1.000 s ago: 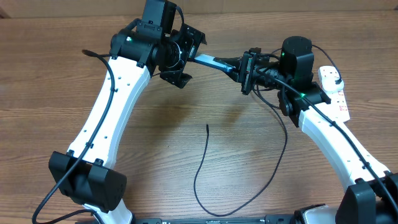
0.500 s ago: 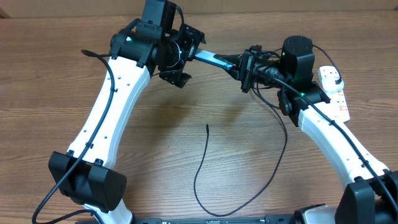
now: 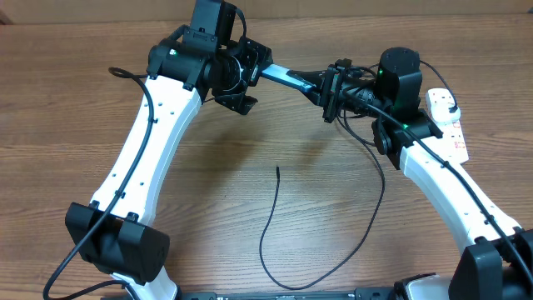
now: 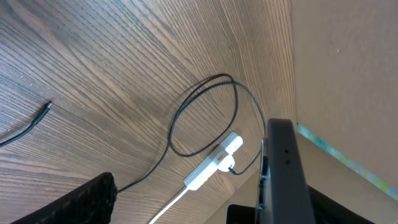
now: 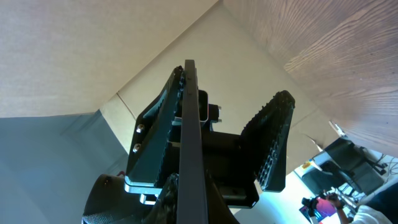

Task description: Plug charger to phone and switch on socket

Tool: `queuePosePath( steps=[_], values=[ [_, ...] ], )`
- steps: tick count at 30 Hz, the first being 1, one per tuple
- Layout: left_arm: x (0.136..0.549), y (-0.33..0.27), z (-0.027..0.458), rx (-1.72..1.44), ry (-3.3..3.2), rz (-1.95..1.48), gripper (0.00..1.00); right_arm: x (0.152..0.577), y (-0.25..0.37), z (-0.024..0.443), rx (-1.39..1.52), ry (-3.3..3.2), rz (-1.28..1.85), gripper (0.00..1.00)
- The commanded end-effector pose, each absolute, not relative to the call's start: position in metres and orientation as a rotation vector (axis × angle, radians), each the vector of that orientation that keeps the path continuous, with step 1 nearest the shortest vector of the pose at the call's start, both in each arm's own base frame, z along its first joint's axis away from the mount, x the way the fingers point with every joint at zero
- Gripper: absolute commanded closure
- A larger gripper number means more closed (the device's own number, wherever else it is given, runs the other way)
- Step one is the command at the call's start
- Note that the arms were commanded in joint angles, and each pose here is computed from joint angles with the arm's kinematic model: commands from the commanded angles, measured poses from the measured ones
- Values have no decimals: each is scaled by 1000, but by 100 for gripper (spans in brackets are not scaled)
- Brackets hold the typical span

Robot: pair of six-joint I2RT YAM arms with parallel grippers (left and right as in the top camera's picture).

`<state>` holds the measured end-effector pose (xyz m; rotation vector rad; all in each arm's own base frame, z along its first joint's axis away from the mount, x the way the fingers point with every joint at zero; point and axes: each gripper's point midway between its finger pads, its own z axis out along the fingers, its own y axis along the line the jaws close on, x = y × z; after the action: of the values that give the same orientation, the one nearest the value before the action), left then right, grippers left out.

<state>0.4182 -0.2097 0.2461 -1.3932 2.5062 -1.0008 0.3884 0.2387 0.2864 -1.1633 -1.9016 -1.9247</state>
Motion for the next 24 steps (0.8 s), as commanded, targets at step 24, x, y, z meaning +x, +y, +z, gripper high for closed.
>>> queuePosePath(
  steps=[24],
  values=[
    [419,-212,253,-1372,2490,-1012,0,377,248,302,-1152,-1806,-1875,96]
  ],
)
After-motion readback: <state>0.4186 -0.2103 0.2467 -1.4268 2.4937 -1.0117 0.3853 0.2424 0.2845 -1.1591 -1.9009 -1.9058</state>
